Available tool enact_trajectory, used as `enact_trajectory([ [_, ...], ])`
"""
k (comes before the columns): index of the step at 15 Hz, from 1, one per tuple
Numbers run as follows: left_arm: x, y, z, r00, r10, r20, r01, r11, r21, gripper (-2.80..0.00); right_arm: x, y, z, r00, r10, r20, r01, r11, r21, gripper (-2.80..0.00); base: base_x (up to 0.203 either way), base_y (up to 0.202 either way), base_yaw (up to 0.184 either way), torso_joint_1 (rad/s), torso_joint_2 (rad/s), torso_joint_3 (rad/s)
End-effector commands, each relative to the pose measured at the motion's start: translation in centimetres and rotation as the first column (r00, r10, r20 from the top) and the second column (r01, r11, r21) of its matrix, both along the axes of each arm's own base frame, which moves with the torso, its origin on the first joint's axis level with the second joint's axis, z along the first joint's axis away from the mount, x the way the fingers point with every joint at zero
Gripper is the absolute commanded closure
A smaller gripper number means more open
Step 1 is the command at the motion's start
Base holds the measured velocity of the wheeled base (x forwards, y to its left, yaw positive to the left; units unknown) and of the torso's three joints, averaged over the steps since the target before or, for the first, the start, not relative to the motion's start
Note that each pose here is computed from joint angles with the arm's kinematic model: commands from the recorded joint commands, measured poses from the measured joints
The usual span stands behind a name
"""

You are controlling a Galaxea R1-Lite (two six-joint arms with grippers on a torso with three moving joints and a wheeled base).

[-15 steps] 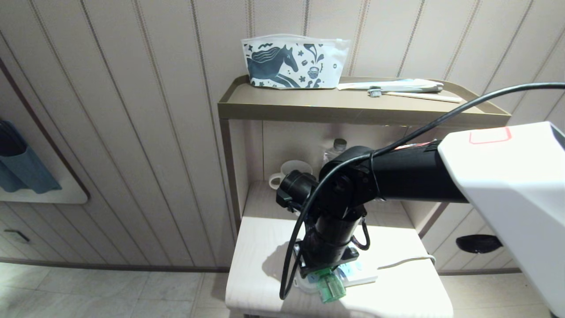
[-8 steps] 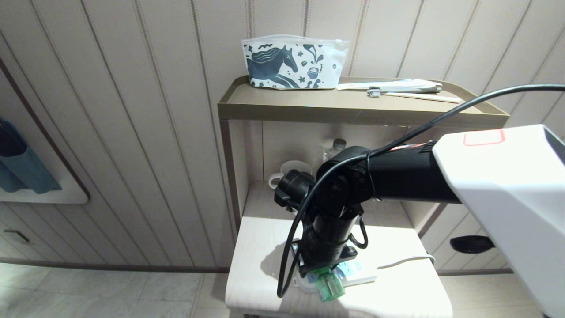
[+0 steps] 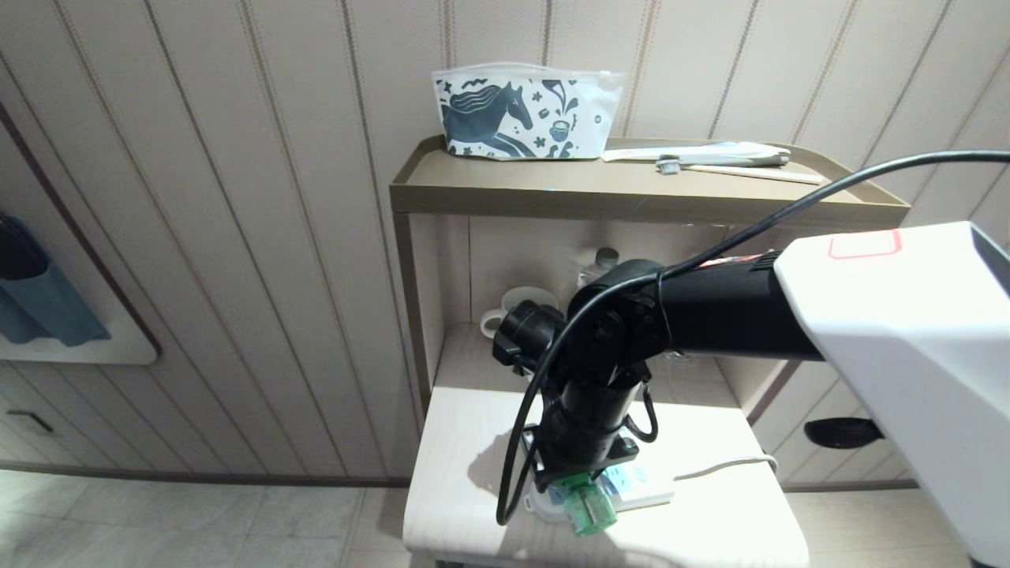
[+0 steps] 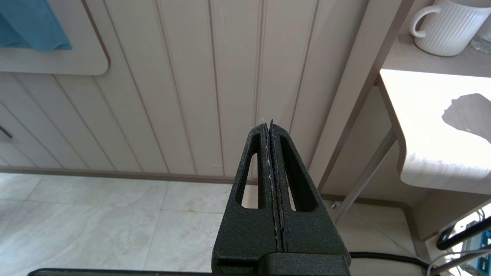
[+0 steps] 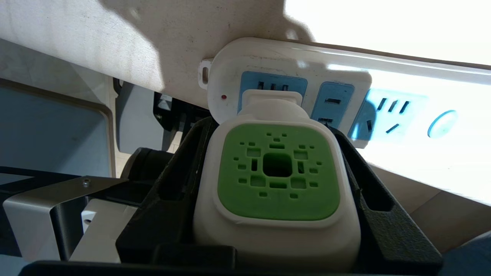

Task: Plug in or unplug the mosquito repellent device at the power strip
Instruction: Insert the plug into the socket

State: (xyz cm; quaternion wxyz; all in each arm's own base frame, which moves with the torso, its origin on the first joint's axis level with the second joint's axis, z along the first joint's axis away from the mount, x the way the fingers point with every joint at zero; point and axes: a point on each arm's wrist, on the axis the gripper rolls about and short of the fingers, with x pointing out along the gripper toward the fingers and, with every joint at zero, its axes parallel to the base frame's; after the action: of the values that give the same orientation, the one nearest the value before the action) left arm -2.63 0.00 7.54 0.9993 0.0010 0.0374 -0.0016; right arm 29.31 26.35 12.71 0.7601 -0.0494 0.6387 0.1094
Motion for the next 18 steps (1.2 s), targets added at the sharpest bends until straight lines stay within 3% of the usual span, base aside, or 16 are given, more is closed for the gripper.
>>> enact_trajectory([
  [1, 0.0, 0.0, 0.0, 1.000, -0.001, -0.002, 0.001, 1.000, 0.000, 0.00, 0.0, 0.1, -0.7, 1.000, -0.001, -0.016, 0.001, 1.000, -0.018, 0.00, 0.000, 0.000, 0.000, 0.000, 0.00, 0.000],
  [18, 0.0, 0.0, 0.0, 1.000, -0.001, -0.002, 0.001, 1.000, 0.000, 0.00, -1.0, -0.3, -0.8, 0.999, -0.010, -0.033, 0.009, 0.999, -0.041, 0.00, 0.000, 0.000, 0.000, 0.000, 0.00, 0.000],
])
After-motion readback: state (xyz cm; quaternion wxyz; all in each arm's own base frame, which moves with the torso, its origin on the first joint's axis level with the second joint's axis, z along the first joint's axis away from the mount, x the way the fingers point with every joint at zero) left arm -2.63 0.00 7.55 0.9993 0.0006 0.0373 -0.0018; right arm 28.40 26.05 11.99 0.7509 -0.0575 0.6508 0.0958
